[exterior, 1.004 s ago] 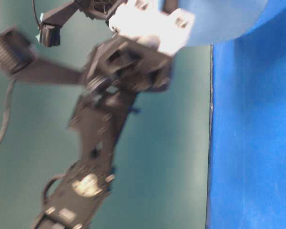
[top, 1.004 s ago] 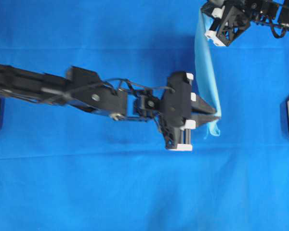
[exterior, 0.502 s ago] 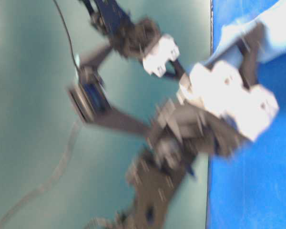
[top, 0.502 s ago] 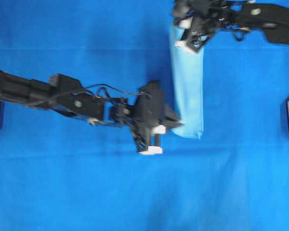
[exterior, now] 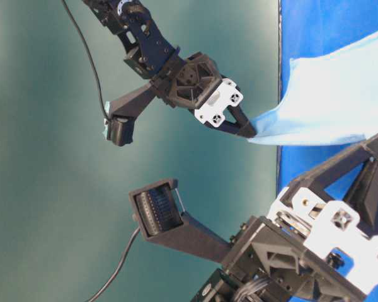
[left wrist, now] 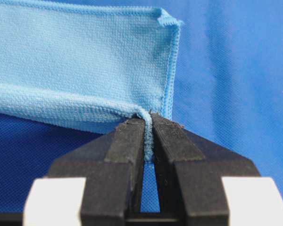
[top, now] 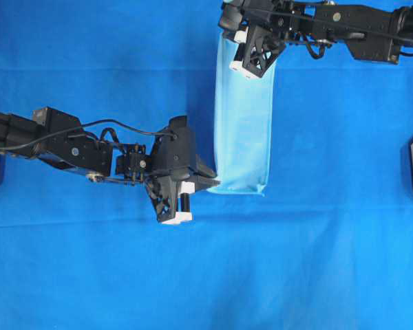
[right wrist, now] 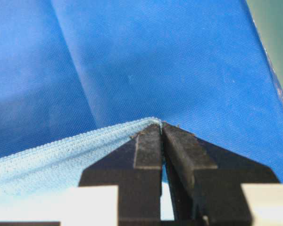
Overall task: Fold the light blue towel.
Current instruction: 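Lay the rotated towel strip flat and release both grippers, then retract both grippers away from the towel strip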
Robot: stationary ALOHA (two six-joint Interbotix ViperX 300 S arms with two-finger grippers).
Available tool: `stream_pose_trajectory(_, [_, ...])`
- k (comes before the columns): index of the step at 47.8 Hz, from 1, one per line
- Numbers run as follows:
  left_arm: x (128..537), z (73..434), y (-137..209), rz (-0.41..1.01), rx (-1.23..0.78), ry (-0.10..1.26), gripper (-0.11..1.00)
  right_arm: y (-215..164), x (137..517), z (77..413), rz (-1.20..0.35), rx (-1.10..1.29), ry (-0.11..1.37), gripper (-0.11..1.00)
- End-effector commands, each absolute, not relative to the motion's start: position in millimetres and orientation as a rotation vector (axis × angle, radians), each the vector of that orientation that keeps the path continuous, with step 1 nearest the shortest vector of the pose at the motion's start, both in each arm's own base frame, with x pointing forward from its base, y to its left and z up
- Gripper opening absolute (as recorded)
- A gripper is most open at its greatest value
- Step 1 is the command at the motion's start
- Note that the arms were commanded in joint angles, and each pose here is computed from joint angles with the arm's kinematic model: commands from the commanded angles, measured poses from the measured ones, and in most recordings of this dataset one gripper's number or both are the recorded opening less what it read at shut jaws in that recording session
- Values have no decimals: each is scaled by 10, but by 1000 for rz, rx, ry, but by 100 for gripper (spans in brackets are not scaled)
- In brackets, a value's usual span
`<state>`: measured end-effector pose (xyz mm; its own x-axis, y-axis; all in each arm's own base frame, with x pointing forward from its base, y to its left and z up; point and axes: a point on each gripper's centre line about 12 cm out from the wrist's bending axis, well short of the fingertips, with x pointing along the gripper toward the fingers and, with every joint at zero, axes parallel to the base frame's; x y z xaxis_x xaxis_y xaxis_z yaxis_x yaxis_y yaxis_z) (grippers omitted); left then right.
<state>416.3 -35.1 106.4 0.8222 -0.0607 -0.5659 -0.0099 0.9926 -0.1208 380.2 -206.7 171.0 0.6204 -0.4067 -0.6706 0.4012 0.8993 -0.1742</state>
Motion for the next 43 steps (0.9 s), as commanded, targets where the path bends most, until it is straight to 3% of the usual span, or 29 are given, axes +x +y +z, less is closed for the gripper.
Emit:
stream_pose_trajectory(1, [4207,1221,-613,-94,-97,561,2,-2179,3822,1890,-486,-23,723,2])
stream_pose_trajectory(6, [4236,1242,-591,-89,-99,553,6,-2179,3824,1899,-481,-35,721,2])
stream_pose_trajectory(10, [4257,1255,-567,-83,-102,548,22,-2180,3829,1907,-472,-59,722,4])
stream_pose_trajectory(19, [4261,1264,-502,-68,-105,560,76,-2183,3841,1923,-448,-118,728,55])
stream_pose_trajectory(22, [4252,1268,-501,-67,-105,570,88,-2185,3844,1928,-444,-130,729,65])
stream_pose_trajectory(29, [4186,1354,-497,-68,-100,607,87,-2183,3838,2004,-445,-144,717,57])
stream_pose_trajectory(37, [3990,1652,-466,-66,-97,650,87,-2115,3718,2183,-464,-130,693,58])
stream_pose_trajectory(43, [3805,1951,-380,-56,-103,596,87,-1941,3567,2313,-451,-133,667,58])
